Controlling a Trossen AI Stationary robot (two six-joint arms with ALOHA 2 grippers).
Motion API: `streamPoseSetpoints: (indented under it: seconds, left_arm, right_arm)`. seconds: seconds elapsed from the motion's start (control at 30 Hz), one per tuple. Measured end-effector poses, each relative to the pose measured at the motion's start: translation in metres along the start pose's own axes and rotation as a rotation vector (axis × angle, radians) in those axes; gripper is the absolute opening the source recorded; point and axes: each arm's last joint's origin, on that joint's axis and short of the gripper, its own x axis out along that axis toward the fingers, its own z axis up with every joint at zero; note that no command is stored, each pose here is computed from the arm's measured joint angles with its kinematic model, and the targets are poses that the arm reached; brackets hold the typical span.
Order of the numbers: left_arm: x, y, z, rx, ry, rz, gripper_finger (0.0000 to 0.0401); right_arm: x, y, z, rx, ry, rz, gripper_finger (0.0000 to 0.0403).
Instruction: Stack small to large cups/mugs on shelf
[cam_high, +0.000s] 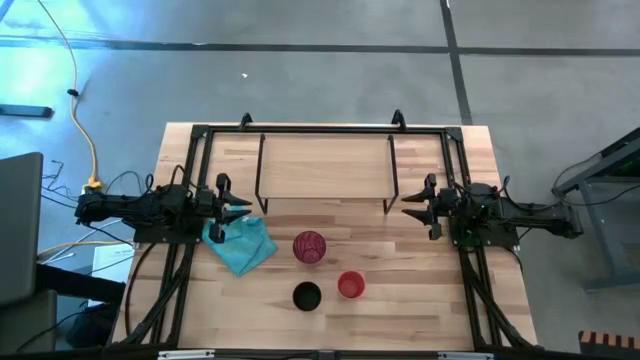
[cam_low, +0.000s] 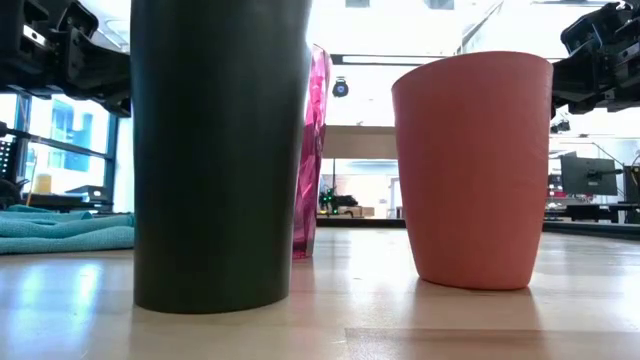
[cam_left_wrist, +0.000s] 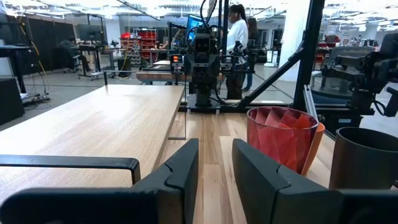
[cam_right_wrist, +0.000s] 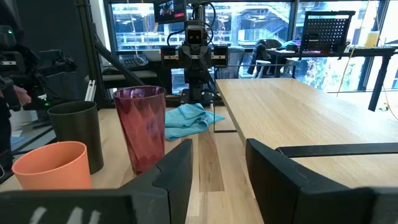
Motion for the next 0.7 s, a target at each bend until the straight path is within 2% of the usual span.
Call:
streamPoseSetpoints:
  seconds: [0.43, 0.57, 0.7]
  left_arm:
    - [0.0000, -0.0001, 0.0001, -0.018, 0.000, -0.003, 0.0088]
    - [0.0000, -0.0015, 0.0001, -0.236, 0.005, -0.050, 0.0088]
    - [-0.0001, -0.0021, 0.0018, -0.416, -0.003, -0.074, 0.0088]
  right_arm:
    - [0.0000, 0.0000, 0.0001, 0.000, 0.000, 0.000, 0.0142]
    - [0.0000, 0.0000, 0.0000, -0.010, 0.000, 0.000, 0.0142]
    - [0.0000, -0.0004, -0.0001, -0.191, 0.003, -0.013, 0.0142]
